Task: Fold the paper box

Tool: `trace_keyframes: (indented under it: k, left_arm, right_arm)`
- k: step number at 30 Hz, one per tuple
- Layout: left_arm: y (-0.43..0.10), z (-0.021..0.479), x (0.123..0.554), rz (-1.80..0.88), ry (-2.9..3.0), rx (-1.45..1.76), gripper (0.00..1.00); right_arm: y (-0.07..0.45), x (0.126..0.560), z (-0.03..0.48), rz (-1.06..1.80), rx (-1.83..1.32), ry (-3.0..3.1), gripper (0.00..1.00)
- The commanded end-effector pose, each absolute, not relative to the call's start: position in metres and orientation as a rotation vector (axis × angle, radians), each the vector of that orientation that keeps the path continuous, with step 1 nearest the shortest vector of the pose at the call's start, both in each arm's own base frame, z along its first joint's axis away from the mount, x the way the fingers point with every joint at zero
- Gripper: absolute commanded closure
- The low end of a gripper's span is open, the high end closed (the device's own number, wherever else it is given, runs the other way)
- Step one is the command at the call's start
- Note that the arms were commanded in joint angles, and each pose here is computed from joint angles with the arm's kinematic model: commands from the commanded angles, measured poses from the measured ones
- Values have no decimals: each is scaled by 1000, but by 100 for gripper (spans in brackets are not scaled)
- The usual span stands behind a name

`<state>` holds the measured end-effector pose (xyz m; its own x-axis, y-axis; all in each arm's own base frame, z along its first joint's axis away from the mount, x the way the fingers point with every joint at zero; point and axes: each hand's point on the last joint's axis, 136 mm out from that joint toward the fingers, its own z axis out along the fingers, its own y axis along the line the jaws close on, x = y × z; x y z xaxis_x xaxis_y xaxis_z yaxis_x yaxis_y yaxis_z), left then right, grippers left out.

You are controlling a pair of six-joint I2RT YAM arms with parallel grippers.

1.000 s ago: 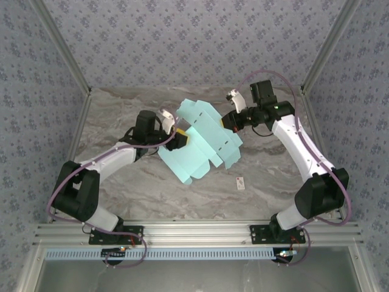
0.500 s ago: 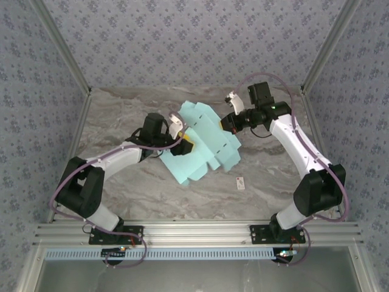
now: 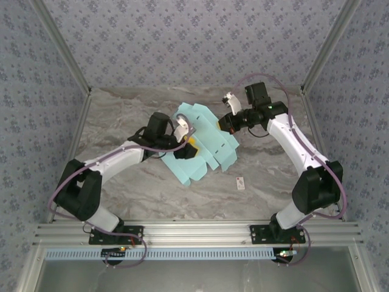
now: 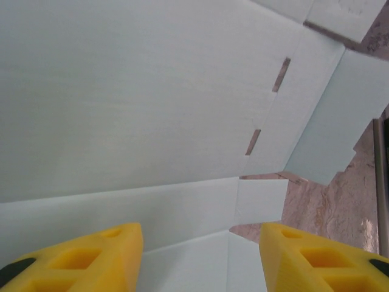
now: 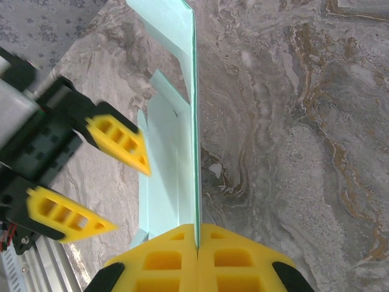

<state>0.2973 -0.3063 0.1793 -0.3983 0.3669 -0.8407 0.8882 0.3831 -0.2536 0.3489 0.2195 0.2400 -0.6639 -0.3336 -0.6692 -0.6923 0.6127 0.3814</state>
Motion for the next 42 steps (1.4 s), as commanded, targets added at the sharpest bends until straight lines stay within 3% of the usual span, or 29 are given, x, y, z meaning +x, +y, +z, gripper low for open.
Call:
trace_keyframes:
  k: [1, 4, 13, 25, 36, 42]
  left_arm:
    - [-277, 216, 317, -882, 1908, 889, 46]
    - [-254, 220, 337, -878, 1958, 727, 44]
    - [-247, 198, 360, -806, 2069, 683, 42]
    - [-271, 194, 341, -1026, 2033, 787, 49]
    - [-235, 194, 370, -655, 2038, 632, 44]
    - [-237, 184, 375, -630, 2057, 638, 43]
  right_arm:
    - [217, 344, 244, 845, -831, 2287, 97]
    - [219, 344, 244, 854, -835, 2284, 97]
    - [223, 346, 243, 866, -843, 2285, 97]
    - [225, 348, 240, 871, -842, 2294, 97]
    - [225, 347, 238, 873, -844, 2295, 97]
    - [226, 347, 235, 876, -843, 2301, 97]
